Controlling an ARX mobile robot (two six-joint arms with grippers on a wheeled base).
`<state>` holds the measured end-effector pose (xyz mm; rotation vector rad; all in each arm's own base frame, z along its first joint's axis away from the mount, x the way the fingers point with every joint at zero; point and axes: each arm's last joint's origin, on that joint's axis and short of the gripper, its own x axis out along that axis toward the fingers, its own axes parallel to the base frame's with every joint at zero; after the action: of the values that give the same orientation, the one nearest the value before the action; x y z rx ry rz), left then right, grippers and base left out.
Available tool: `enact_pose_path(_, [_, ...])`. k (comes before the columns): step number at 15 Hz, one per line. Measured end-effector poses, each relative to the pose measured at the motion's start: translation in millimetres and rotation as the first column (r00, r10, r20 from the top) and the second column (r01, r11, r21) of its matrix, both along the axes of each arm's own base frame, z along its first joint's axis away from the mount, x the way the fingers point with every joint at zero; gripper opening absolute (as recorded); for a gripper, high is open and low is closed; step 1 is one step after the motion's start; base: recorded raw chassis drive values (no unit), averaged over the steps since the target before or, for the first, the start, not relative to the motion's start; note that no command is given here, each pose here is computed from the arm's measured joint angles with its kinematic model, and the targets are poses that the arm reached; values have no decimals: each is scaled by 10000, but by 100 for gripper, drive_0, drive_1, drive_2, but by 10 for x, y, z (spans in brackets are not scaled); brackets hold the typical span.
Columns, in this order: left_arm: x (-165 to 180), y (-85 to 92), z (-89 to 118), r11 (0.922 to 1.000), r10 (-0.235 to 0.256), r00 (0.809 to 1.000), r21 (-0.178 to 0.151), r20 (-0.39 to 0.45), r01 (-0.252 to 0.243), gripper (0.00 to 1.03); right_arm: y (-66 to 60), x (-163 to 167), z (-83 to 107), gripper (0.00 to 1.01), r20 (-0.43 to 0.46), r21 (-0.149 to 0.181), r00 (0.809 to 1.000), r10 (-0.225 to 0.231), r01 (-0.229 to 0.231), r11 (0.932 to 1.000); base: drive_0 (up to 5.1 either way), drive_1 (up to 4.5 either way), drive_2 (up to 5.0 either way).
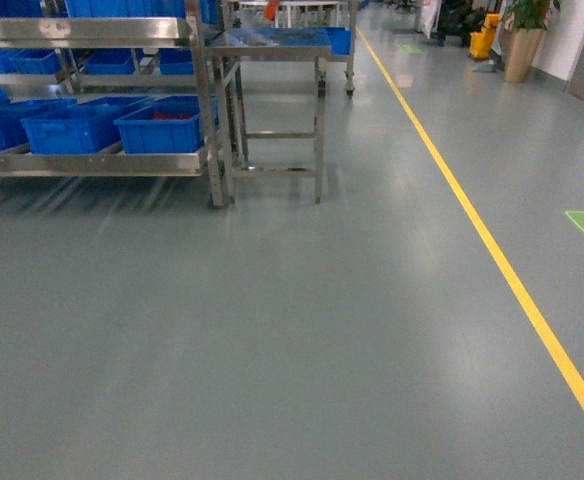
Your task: Sort blue parts and orange caps into right shelf containers
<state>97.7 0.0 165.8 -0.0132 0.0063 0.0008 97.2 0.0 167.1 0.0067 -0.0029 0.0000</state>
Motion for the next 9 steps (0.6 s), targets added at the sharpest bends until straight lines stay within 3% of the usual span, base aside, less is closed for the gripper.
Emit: enact_pose_path(9, [0,0,0,10000,-4,10000,0,-4,4,42,0,0,0,45,4,0,10000,4,-4,10000,1,429,-428])
